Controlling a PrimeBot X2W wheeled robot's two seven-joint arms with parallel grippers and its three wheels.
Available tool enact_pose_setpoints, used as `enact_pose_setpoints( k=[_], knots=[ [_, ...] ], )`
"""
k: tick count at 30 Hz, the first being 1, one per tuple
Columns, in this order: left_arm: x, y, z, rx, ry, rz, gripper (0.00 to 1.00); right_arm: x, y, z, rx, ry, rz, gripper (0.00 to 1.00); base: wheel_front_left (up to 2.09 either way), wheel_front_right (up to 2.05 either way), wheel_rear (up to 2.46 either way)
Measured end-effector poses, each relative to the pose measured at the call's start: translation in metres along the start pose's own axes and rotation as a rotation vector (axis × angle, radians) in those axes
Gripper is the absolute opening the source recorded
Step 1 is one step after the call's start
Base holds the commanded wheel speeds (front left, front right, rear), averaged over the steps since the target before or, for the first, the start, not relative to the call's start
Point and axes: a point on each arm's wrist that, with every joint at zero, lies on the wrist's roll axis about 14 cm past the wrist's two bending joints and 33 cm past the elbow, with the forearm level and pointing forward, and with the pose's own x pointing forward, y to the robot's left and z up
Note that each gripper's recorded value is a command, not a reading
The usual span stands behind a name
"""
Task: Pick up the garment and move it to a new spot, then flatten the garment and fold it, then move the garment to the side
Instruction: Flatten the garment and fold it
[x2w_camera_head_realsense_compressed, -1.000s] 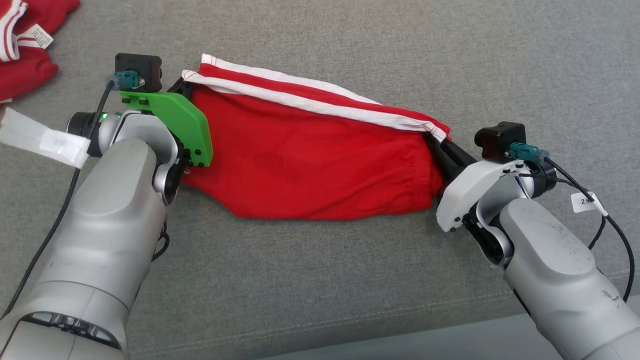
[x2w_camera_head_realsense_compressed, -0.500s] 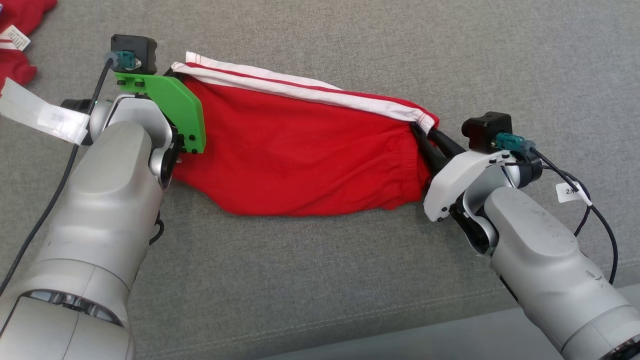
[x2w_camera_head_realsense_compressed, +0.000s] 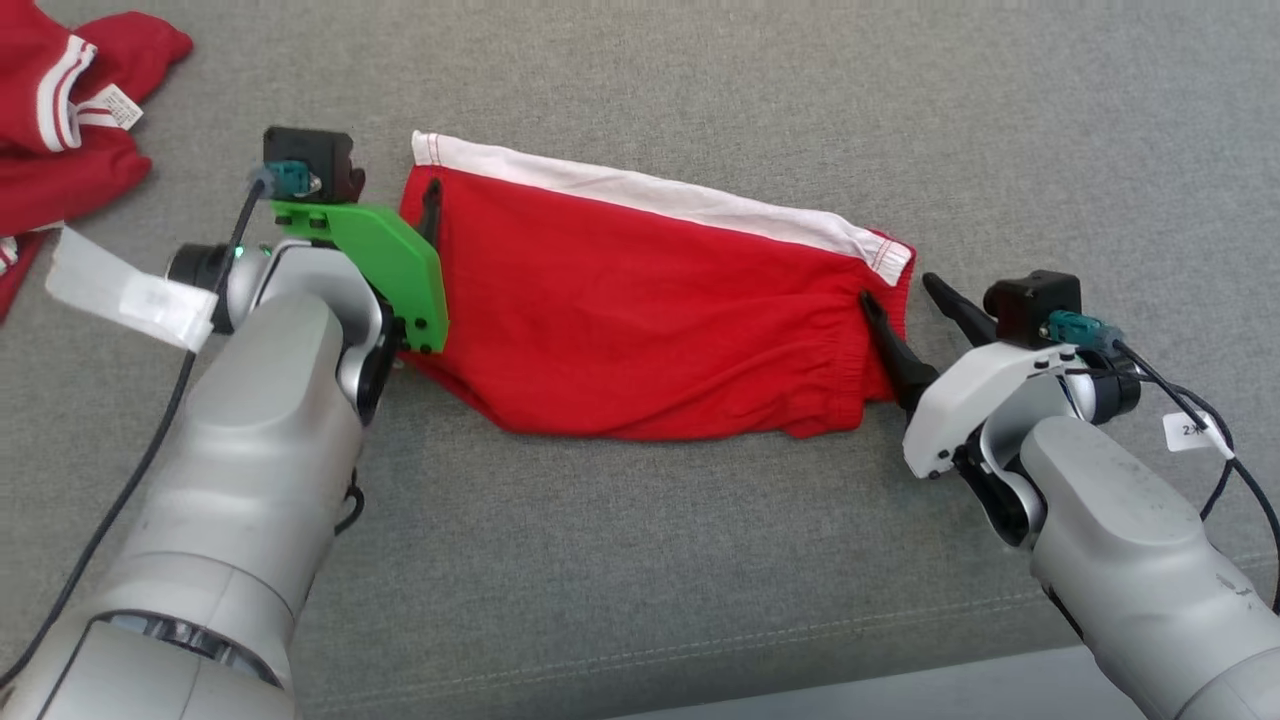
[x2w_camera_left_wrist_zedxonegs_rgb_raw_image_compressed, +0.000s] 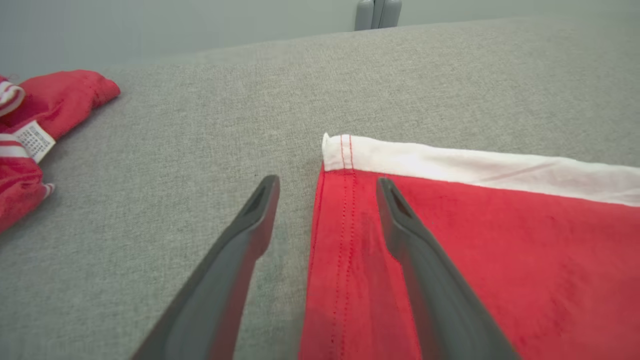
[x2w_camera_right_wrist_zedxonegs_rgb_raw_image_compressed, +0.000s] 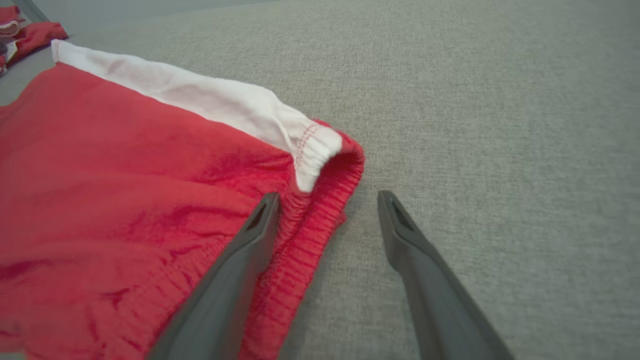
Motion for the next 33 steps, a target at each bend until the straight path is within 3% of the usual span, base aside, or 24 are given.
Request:
enact_pose_setpoints(
  k=[12, 20, 21, 22, 25, 33],
  knots=[
    [-0.035, 0.004, -0.051, -0.191, 0.085, 0.042, 1.00, -0.026, -0.007, 0.024, 0.018, -0.109, -0.024, 1.00, 0.00, 0.00, 0.00],
    [-0.029, 0.002, -0.075, -0.210, 0.169, 0.060, 1.00, -0.048, -0.029, 0.039, -0.009, -0.162, -0.081, 1.00, 0.00, 0.00, 0.00],
    [-0.028, 0.002, -0.077, -0.210, 0.178, 0.061, 0.91, -0.051, -0.030, 0.041, -0.010, -0.170, -0.087, 1.00, 0.00, 0.00, 0.00],
    [-0.028, 0.001, -0.079, -0.214, 0.184, 0.061, 0.59, -0.054, -0.031, 0.045, -0.011, -0.182, -0.092, 1.00, 0.00, 0.00, 0.00],
    [-0.030, -0.001, -0.081, -0.218, 0.188, 0.058, 0.00, -0.061, -0.027, 0.054, -0.008, -0.212, -0.095, 1.00, 0.00, 0.00, 0.00],
    [-0.045, -0.012, -0.085, -0.310, 0.143, 0.039, 0.00, -0.078, -0.017, 0.069, -0.004, -0.248, -0.111, 1.00, 0.00, 0.00, 0.00]
  ],
)
